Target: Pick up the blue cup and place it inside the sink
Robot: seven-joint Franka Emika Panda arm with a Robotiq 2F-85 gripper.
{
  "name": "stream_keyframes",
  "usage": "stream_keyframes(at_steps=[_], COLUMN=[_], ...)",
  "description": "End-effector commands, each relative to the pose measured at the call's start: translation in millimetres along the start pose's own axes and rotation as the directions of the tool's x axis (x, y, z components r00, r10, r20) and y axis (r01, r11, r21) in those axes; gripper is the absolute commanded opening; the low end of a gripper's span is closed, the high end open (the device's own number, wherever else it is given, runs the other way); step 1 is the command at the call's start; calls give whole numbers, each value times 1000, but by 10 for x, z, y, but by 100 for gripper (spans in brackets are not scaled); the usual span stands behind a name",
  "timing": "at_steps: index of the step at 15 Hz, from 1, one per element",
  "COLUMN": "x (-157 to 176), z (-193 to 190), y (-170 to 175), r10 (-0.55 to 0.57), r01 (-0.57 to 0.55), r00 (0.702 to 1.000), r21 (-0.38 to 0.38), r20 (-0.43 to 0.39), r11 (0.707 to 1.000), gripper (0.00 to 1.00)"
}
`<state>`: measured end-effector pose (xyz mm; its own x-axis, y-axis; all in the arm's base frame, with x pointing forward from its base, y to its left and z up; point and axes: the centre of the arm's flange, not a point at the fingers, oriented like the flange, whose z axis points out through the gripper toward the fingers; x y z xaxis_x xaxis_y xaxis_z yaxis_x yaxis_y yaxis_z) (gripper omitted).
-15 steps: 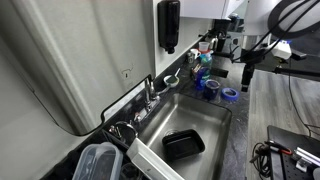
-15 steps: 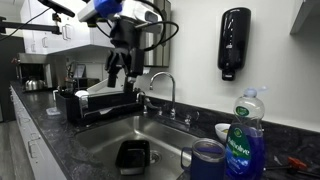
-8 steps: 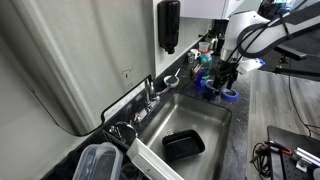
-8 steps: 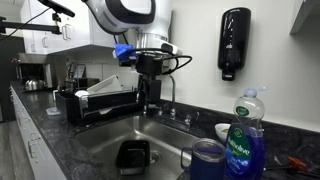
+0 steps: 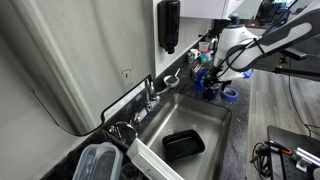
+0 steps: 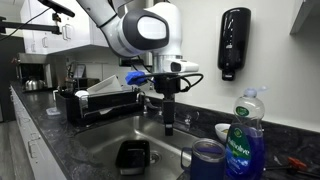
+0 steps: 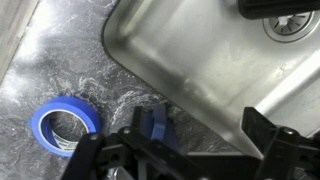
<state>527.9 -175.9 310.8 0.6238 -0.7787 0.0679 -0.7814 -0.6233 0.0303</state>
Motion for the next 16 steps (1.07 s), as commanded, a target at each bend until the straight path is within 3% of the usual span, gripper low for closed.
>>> stream_keyframes(at_steps=[1,7,13,14,15,16], x=[244,429,535,546,550,557], z=[225,472,589,596,601,595], y=[37,72,64,61,59,58], r10=[141,236,251,247,248,248], r01=[-141,-236,-249,-246,-246,-246], r00=[990,972,968,969,969,969], r21=[-62,-102,-119,-119,-118,-116], r20=[-20,-10,-4,0,1,3], r11=[988,966,961,962,962,962], gripper=[100,100,100,96,72,71])
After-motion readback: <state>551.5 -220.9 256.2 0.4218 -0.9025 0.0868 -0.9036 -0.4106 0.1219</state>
